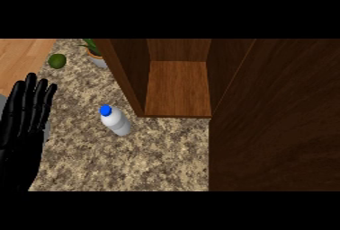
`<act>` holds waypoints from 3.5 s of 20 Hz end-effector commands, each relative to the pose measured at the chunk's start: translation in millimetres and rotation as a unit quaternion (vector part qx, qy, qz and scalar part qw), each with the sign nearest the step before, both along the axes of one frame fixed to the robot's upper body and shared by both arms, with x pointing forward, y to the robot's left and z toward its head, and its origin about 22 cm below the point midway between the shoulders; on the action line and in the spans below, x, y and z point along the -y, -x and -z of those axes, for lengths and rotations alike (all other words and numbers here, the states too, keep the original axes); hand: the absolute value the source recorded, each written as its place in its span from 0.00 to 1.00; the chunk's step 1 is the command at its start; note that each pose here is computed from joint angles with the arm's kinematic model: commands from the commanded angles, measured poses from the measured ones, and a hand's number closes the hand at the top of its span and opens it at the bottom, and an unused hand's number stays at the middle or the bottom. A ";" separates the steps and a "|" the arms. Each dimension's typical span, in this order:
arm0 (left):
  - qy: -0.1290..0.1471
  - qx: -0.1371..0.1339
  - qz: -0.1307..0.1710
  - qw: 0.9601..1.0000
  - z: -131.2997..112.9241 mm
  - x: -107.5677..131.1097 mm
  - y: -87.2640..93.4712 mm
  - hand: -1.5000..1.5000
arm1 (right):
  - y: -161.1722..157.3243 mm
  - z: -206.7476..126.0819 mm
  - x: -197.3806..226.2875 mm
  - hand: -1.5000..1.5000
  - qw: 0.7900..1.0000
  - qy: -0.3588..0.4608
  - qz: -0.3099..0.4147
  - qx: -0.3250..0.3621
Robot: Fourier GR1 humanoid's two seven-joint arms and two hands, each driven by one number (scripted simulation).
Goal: Pick up the bottled water, place it into the cabinet and close the cabinet
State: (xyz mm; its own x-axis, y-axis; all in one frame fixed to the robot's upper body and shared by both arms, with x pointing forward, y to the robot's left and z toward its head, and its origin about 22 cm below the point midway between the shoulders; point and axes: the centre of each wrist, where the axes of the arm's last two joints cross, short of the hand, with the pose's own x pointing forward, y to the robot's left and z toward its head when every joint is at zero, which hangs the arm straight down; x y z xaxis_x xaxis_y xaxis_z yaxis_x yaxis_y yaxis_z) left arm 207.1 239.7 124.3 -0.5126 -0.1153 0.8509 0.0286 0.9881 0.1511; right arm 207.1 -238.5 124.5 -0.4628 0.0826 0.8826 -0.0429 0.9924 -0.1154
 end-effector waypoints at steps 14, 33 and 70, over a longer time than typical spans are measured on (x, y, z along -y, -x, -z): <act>0.152 -0.144 0.106 0.972 -25.9 84.1 35.4 0.00 | 94.0 -19.2 0.4 0.00 0.989 -0.074 -0.092 -0.083; 0.143 -0.159 0.081 0.974 -56.8 89.6 84.8 0.00 | 115.5 -36.0 16.7 0.00 0.990 -0.086 -0.088 -0.074; 0.081 -0.222 -0.069 0.969 75.7 0.9 -3.4 0.00 | 140.9 -32.8 32.8 0.00 0.989 -0.080 -0.101 -0.070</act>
State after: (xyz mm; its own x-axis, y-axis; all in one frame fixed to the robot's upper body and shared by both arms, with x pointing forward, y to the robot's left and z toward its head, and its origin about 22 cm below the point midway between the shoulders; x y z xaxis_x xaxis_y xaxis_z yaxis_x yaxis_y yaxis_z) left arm 196.0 229.4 75.6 -0.0877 0.0109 0.9961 -0.0718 0.9973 -0.0172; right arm 91.3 -287.2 119.4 -0.2504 -0.0431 0.9672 -0.1874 0.9823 -0.0048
